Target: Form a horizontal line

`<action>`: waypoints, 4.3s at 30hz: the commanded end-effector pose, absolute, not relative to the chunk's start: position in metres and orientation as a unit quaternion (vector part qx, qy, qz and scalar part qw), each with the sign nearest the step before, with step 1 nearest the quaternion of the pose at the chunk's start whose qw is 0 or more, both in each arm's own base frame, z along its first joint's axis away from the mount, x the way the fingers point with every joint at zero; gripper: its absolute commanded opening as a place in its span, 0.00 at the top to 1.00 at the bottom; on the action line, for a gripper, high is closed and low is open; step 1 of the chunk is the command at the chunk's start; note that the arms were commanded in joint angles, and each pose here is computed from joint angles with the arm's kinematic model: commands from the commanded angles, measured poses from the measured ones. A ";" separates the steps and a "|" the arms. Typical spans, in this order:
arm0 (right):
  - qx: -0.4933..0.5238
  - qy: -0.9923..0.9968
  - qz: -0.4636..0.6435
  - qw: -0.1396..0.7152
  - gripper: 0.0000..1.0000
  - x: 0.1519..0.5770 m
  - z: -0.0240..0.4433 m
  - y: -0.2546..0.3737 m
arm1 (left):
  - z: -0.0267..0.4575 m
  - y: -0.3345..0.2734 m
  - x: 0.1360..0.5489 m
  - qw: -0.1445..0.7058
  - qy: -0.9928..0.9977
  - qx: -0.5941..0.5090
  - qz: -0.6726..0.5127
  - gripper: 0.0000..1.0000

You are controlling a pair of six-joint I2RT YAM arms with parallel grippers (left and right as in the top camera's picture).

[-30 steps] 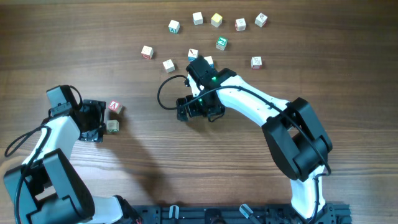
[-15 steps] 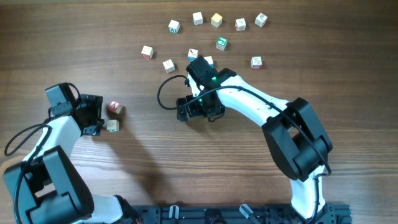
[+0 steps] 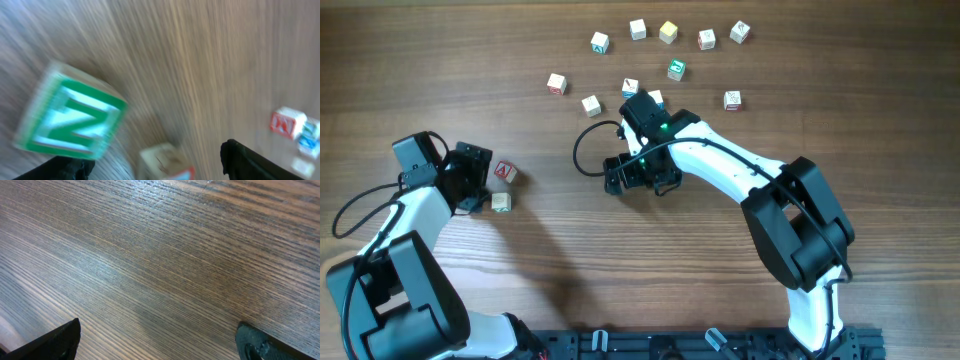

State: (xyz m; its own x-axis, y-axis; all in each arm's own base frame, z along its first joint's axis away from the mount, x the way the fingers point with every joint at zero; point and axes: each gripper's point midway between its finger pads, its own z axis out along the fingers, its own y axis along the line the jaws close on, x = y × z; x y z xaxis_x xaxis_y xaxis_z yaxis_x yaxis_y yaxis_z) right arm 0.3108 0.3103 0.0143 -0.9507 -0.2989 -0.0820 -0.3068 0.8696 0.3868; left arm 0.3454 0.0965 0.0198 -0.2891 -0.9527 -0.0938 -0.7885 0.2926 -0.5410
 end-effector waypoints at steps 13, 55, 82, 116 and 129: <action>-0.158 0.970 0.183 0.013 0.00 0.312 0.010 0.303 | 0.020 0.071 0.339 0.171 0.795 -0.527 -0.248 0.00; -0.155 0.971 0.184 0.015 0.00 0.313 0.010 0.304 | 0.000 0.050 0.276 0.108 0.984 -0.129 -0.051 0.00; -0.154 0.973 0.173 0.023 0.00 0.316 0.009 0.301 | 0.001 0.079 0.306 0.169 0.976 -0.137 0.012 0.74; -0.153 0.972 0.175 0.026 0.00 0.318 0.009 0.302 | 0.022 0.090 0.349 0.265 0.955 -0.132 0.024 0.56; -0.153 0.972 0.175 0.026 0.00 0.318 0.009 0.302 | 0.032 0.087 0.349 0.275 0.952 -0.131 0.018 0.50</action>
